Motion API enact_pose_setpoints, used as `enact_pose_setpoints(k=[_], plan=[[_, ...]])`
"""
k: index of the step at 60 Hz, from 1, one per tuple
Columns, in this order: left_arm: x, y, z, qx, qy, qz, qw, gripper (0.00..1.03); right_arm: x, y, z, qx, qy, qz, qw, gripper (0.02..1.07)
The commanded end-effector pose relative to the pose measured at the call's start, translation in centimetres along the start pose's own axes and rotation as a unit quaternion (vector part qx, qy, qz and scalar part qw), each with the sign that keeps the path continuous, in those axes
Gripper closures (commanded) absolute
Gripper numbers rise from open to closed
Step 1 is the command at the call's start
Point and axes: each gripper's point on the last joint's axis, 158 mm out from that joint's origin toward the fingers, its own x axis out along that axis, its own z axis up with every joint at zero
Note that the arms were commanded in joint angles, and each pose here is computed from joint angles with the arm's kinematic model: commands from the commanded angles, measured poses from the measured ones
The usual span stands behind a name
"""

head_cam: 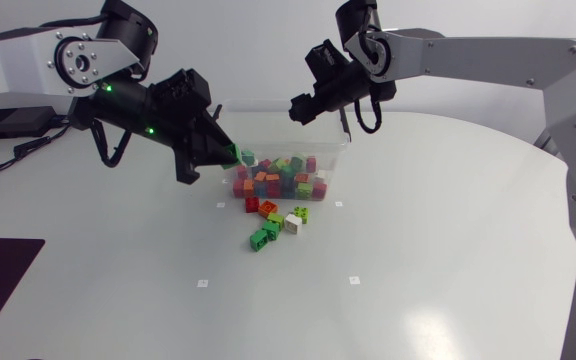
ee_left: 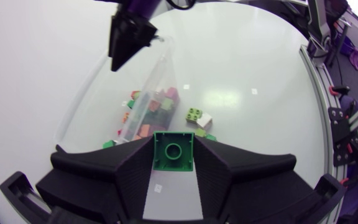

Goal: Place the duplo bricks in the container

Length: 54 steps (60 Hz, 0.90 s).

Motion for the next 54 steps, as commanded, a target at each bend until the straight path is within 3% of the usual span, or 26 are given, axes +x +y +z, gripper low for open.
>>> enact_pose_setpoints(k=[1, 11, 23, 54], plan=[[-1.0, 2.5, 1.8, -0.032, -0.031, 0.037, 0.998, 0.72, -0.8, 0.0, 0.2, 0.010, -0.001, -0.005, 1.000, 0.11], [-1.0, 6.3, 4.1, -0.078, -0.078, 0.085, 0.990, 0.71, -2.8, 0.1, -0.3, 0.009, -0.002, -0.009, 1.000, 0.11], [0.3, 9.3, 5.3, -0.116, -0.104, 0.103, 0.982, 0.70, -4.9, 0.8, -2.6, -0.002, 0.006, -0.009, 1.000, 0.11], [5.1, 15.1, 4.5, -0.186, -0.109, 0.172, 0.961, 0.69, -7.4, 4.8, -10.6, -0.026, 0.045, 0.012, 0.999, 0.11]])
